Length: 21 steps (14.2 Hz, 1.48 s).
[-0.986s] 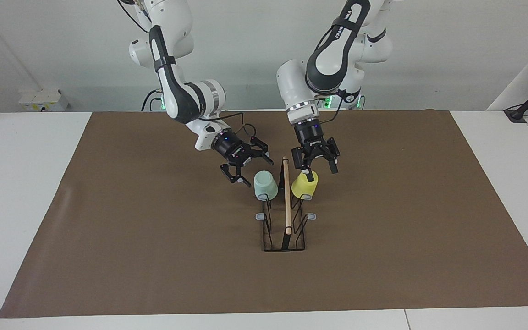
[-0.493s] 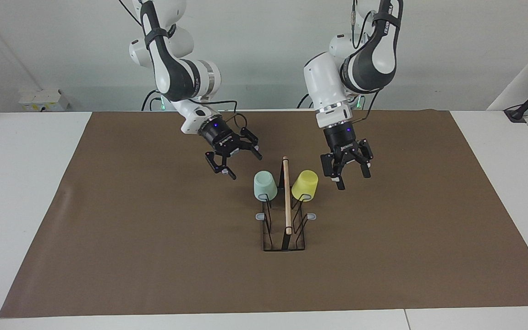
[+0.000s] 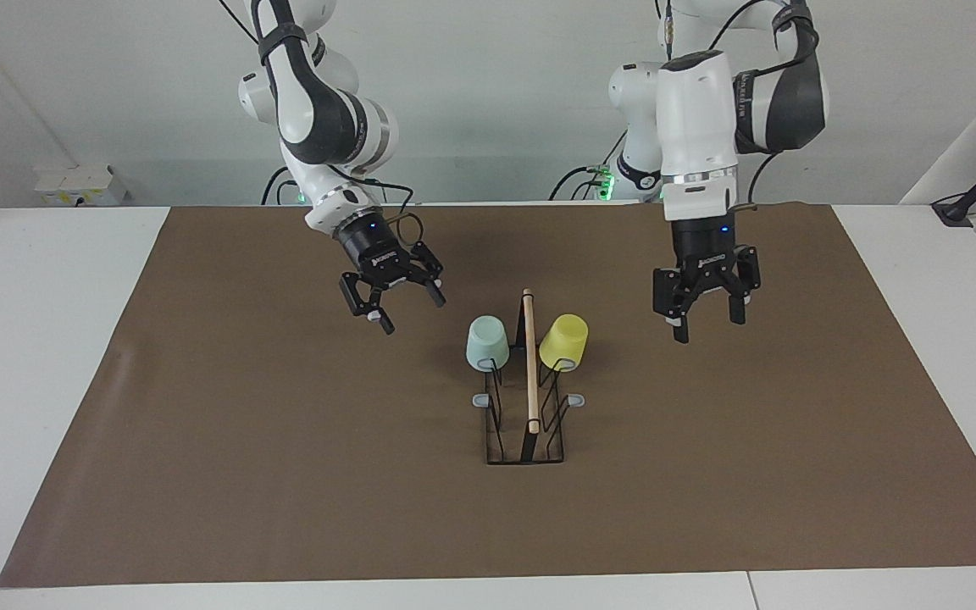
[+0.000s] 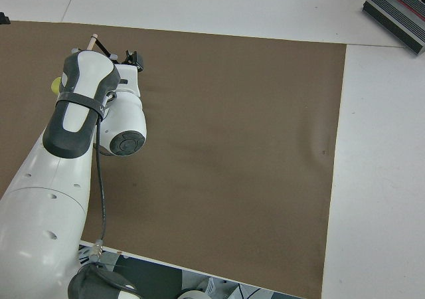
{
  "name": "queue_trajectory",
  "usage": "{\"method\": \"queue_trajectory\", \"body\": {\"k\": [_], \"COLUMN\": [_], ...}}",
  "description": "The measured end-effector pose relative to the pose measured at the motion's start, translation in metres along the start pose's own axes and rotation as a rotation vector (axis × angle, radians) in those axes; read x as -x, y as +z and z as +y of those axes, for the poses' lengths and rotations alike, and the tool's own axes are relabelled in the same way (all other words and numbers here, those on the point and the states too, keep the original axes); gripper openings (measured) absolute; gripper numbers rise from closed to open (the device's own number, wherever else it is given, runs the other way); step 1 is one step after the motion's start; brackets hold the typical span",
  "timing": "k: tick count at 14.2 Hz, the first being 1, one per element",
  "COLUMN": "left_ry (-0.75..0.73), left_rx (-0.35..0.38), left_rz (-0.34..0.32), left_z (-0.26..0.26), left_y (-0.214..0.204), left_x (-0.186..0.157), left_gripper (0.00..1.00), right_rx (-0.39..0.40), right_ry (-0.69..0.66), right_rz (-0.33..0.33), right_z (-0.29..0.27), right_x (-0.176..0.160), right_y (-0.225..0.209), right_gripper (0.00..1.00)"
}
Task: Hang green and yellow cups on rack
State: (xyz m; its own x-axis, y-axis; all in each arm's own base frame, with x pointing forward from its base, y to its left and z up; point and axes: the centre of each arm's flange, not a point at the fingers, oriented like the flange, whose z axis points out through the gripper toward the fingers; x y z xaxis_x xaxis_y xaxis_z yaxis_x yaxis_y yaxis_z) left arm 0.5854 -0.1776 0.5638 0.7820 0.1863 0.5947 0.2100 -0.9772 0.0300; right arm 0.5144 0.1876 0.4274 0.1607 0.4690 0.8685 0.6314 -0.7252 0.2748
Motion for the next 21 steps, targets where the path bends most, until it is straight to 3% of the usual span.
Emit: {"method": "queue_trajectory", "body": {"k": [3,6,10,12,17,19,21], "left_ry": [0.155,0.301,0.422,0.424,0.413,0.423,0.436], "left_rx": [0.051,0.092,0.096,0.093,0.089,0.091,0.094], "left_rz": [-0.155,-0.268,-0.418,-0.480,-0.569,-0.596,-0.612], "left_z": [-0.047,-0.101,-0.144,-0.155,-0.167,-0.162,-0.156], "left_y": [-0.022,-0.040,-0.048,-0.050,-0.063,-0.063,-0.063], "left_x": [-0.040,-0.068,-0.069,-0.063,-0.051,-0.046,-0.042], "left_gripper": [1.00,1.00,1.00,1.00,1.00,1.00,1.00], "right_rx": [0.020,0.033,0.035,0.007,-0.055,-0.168,-0.282], "right_ry": [-0.206,-0.334,-0.547,-0.608,-0.591,-0.533,-0.447], "right_rz": [-0.060,-0.108,-0.190,-0.191,-0.179,-0.195,-0.256], "right_z": [0.038,0.069,0.116,0.147,0.157,0.155,0.161], "right_x": [0.006,0.016,0.034,0.047,0.054,0.044,0.027], "right_y": [-0.007,-0.012,-0.024,-0.034,-0.035,-0.028,-0.029], "right_gripper": [1.00,1.00,1.00,1.00,1.00,1.00,1.00]}}
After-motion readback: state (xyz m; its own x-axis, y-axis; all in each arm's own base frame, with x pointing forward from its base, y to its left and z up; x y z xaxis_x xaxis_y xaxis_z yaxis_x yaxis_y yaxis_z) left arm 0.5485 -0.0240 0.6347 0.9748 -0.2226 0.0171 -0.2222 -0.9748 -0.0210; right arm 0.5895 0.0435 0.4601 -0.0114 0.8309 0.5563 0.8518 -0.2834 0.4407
